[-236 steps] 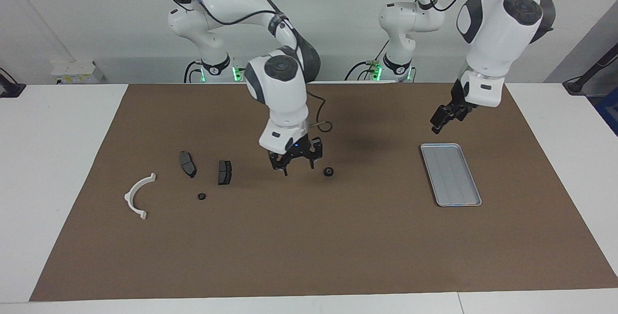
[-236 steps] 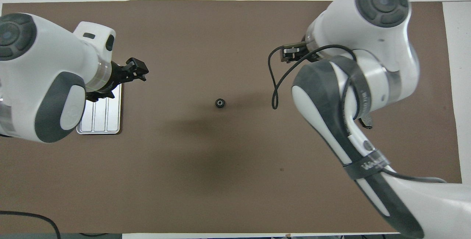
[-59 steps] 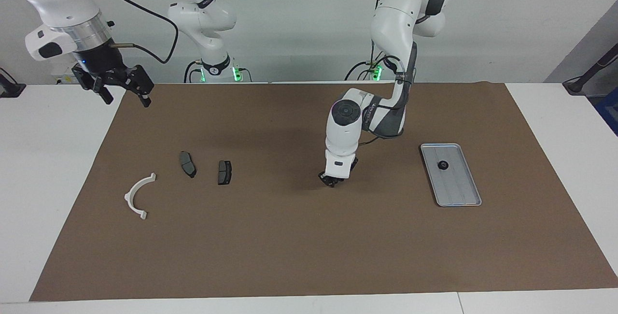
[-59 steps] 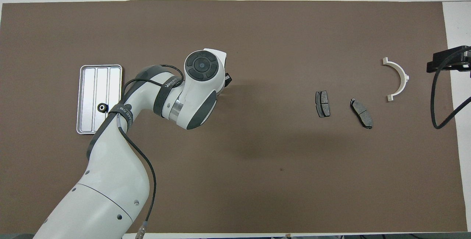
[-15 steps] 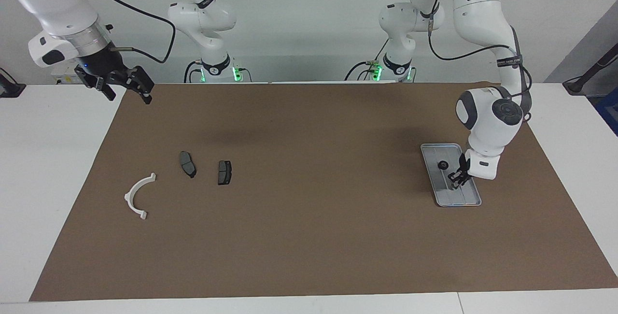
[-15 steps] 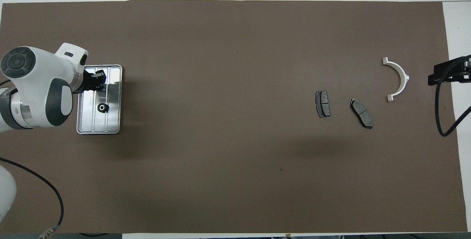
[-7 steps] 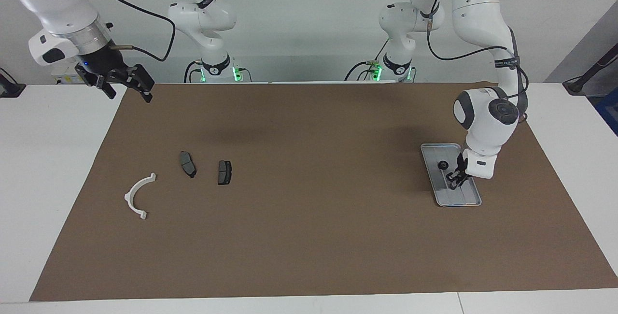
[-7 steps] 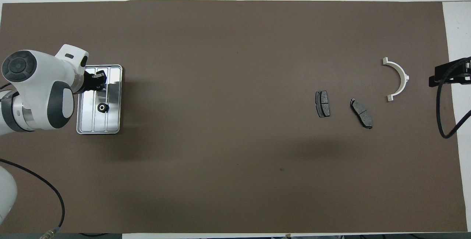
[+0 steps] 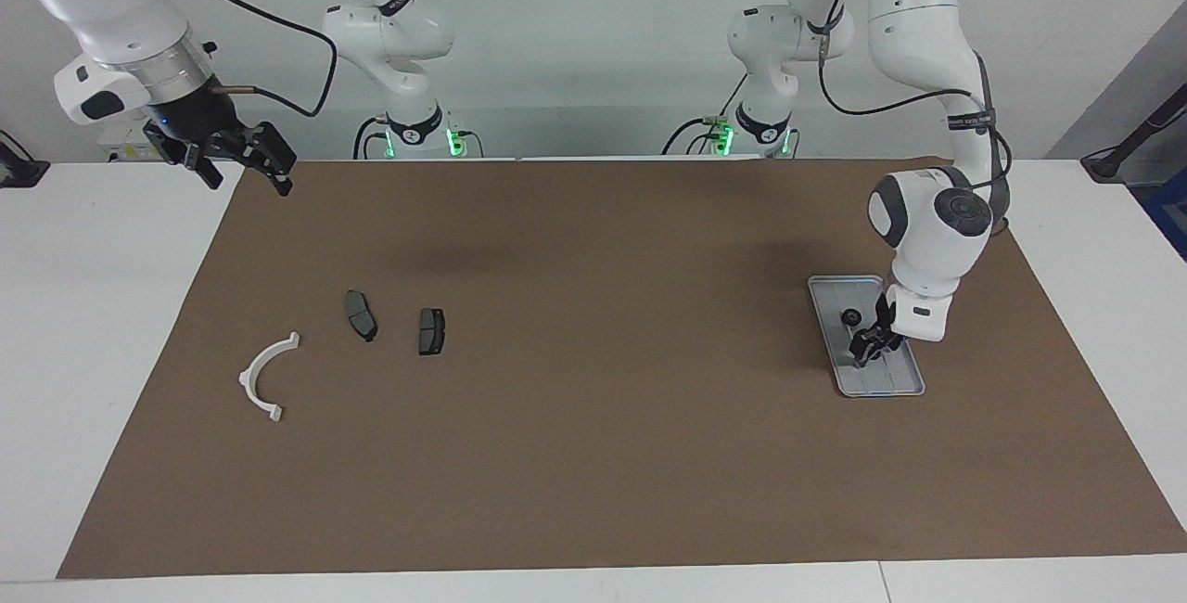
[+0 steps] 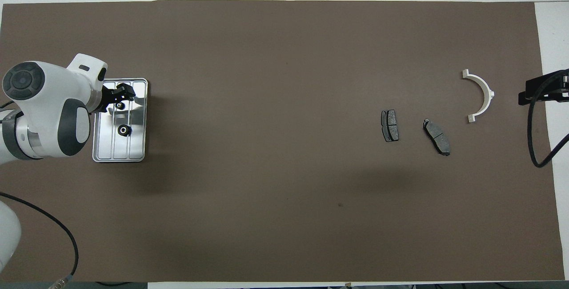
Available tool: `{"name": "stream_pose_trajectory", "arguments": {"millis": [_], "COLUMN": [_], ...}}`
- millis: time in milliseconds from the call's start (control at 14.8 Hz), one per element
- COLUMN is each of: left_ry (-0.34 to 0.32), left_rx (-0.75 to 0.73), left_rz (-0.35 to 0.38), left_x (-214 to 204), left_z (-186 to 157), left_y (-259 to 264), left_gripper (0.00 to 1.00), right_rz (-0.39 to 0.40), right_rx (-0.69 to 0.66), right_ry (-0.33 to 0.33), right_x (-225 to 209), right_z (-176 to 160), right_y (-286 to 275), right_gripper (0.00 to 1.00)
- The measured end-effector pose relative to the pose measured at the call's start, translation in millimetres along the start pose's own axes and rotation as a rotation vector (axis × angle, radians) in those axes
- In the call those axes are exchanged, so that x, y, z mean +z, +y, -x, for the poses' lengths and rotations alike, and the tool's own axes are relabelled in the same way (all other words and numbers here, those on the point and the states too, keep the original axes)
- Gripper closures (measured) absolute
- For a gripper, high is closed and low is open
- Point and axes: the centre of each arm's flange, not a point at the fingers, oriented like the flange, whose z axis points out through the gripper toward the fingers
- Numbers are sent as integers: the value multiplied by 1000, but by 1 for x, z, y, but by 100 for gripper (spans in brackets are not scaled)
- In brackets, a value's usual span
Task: Pick bearing gear from pile to tray
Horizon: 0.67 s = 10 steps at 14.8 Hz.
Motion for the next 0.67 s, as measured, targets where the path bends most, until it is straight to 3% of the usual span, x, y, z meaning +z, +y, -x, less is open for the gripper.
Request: {"name": "stream_pose_trajectory", "arguments": {"millis": [270,674], "left_ry": [-48,-124], "left_rx": [-23,-17], "left_rz": [-21,-43], "left_x": [-87,-220], "left_z": [-8,20], "left_y": [-12,-20], "left_gripper": [0,0], "right_rz": [0,0], "right_rx": [0,0], "right_ry": [0,0], "right_x": [0,0], "right_z": [0,0], "right_y": [0,0], "right_gripper": [0,0]}}
